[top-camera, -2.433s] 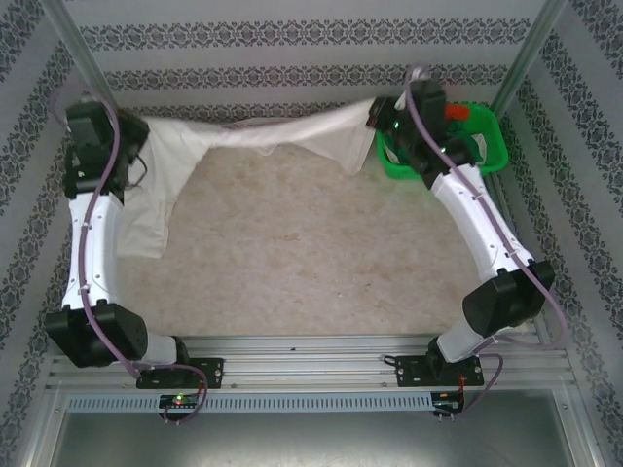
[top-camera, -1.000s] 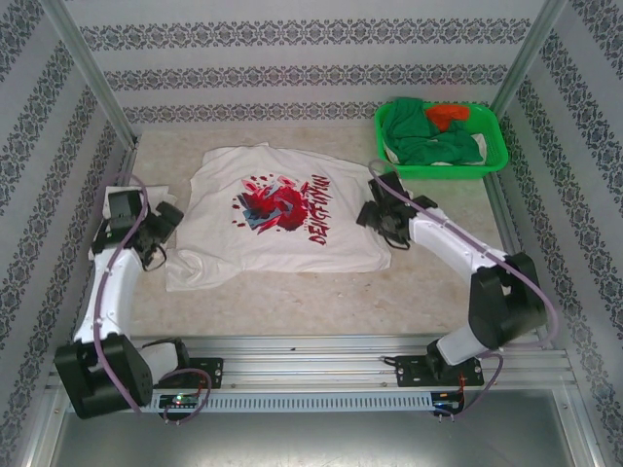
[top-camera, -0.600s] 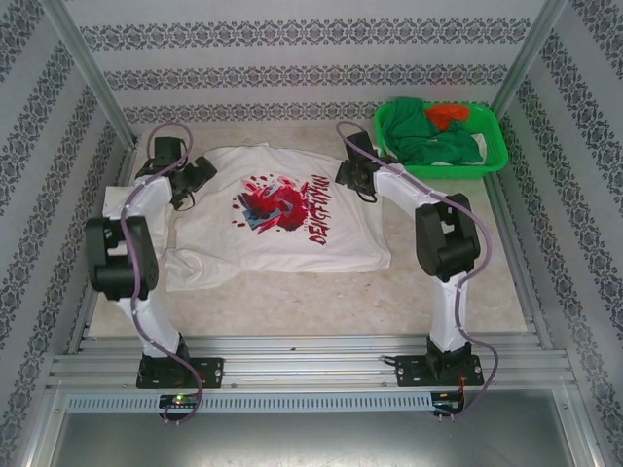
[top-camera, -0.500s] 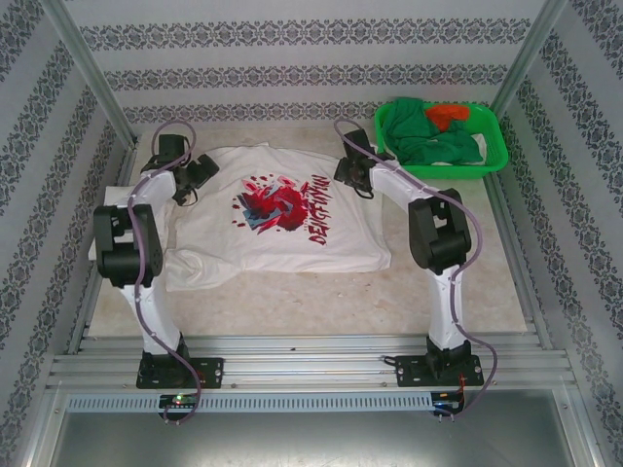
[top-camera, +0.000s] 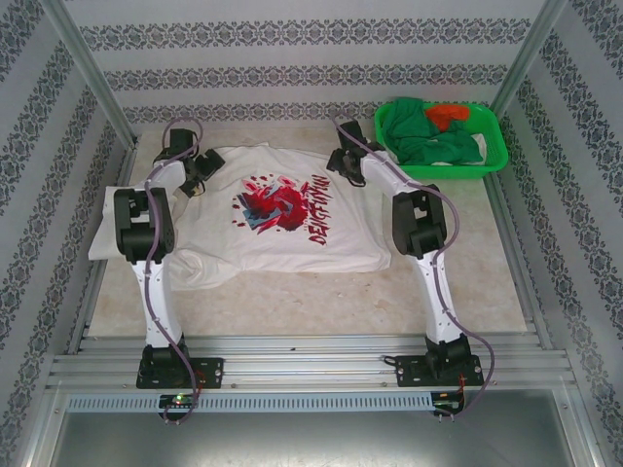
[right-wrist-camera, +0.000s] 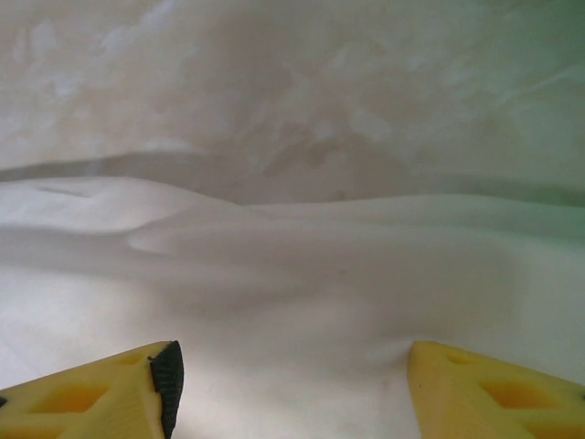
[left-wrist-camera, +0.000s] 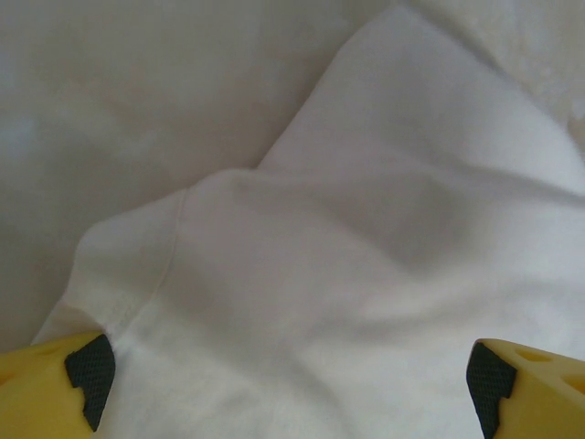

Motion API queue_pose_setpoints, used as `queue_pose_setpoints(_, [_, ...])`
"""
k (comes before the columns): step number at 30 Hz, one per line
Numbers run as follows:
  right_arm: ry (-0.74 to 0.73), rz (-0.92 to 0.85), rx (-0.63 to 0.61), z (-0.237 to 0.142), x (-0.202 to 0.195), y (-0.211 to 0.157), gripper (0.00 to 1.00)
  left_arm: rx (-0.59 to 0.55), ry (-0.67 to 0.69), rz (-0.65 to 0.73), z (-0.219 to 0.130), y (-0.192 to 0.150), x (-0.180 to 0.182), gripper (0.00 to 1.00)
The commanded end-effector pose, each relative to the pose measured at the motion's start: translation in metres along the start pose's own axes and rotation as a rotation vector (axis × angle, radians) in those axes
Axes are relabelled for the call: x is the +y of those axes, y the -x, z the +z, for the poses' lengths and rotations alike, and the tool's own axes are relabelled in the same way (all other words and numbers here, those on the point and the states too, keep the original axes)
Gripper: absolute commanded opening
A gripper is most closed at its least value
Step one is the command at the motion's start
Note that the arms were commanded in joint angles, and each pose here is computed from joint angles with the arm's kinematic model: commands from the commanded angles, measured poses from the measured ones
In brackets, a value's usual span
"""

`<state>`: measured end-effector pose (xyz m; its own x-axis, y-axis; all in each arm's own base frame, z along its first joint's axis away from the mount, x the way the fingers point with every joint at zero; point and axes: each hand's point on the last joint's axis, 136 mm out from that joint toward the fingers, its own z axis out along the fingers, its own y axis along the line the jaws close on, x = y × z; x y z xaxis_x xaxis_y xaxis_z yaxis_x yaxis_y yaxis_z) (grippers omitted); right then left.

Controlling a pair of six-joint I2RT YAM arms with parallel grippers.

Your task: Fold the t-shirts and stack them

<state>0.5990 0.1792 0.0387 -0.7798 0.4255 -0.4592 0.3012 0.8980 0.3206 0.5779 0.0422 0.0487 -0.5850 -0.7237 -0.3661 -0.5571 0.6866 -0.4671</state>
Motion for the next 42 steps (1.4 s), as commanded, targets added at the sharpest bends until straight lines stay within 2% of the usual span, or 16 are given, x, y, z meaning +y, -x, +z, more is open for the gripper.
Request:
queue_pose_setpoints(1, [-0.023,0.079,0.086,0.014,-0.014,-0.007,0.69,0.047,0.043,-0.06,0.011,-0.005,0.016,1.0])
queue_pose_setpoints(5, [0.019,0.147,0.121,0.029,-0.013,-0.003,0.73,0.048,0.031,-0.062,0.013,0.002,0.01,1.0])
queue_pose_setpoints(10, [0.061,0.122,0.068,0.025,0.0,0.016,0.75,0.021,0.014,-0.008,-0.001,0.015,-0.004,1.0])
queue_pose_setpoints(16, [0.126,0.035,-0.042,-0.027,0.03,0.049,0.78,-0.122,0.029,0.134,-0.074,0.037,-0.014,1.0])
queue_pose_setpoints(20, [0.156,-0.085,-0.112,-0.071,0.051,0.057,0.8,-0.19,0.061,0.18,-0.131,0.037,-0.009,1.0])
queue_pose_setpoints(25, [0.183,-0.167,-0.132,-0.109,0.06,0.038,0.81,-0.125,0.12,0.084,-0.17,0.002,0.041,1.0])
queue_pose_setpoints(27, [0.197,-0.166,-0.132,-0.121,0.058,0.025,0.81,-0.091,0.167,-0.011,-0.18,-0.02,0.072,1.0])
queue_pose_setpoints(31, [0.214,-0.134,-0.121,-0.14,0.049,0.001,0.81,-0.065,0.287,-0.085,-0.2,-0.065,0.124,0.99])
queue_pose_setpoints(37, [0.187,-0.113,-0.076,-0.145,0.028,-0.033,0.81,0.045,0.35,-0.311,-0.198,-0.138,0.175,0.85])
queue_pose_setpoints(42, [0.178,-0.115,-0.072,-0.149,0.022,-0.037,0.81,0.108,0.417,-0.517,-0.191,-0.181,0.2,0.71])
